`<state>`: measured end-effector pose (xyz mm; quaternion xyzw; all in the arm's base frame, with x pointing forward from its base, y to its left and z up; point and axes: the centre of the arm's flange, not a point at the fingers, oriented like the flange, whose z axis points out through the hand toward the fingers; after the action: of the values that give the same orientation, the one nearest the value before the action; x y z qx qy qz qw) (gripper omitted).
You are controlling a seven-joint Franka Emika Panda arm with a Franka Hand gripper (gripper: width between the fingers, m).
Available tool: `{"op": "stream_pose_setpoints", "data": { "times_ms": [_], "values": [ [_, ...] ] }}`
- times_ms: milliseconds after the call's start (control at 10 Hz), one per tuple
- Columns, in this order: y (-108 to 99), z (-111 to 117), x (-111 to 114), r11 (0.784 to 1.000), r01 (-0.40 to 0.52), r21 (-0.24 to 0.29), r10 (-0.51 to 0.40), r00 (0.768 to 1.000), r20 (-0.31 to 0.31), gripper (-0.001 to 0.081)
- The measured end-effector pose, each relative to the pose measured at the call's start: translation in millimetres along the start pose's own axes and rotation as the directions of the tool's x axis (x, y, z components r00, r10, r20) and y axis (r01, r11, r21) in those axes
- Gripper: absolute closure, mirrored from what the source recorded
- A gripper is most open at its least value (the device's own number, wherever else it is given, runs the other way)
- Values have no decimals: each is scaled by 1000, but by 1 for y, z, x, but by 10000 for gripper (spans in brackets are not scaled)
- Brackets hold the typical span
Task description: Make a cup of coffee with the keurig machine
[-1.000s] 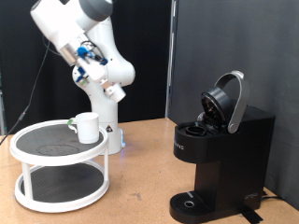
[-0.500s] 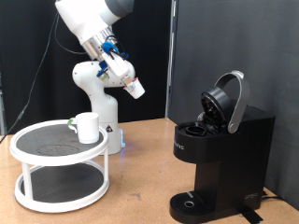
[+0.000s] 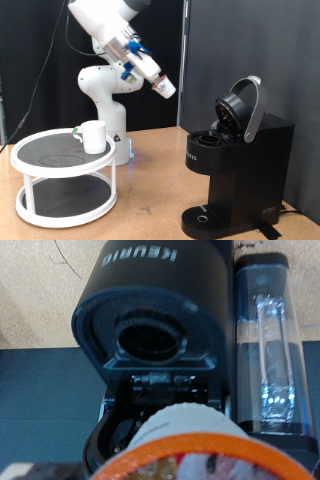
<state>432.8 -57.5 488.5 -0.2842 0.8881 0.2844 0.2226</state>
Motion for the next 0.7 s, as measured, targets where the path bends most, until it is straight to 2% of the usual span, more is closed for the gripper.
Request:
{"op": "stream_pose_setpoints", "data": {
  "times_ms": [500,700],
  "values": [
    [10,29,-58,1000,0,19,-1,1000,23,407],
    [15,39,-74,999,22,27,-23,1000,9,407]
  ]
}}
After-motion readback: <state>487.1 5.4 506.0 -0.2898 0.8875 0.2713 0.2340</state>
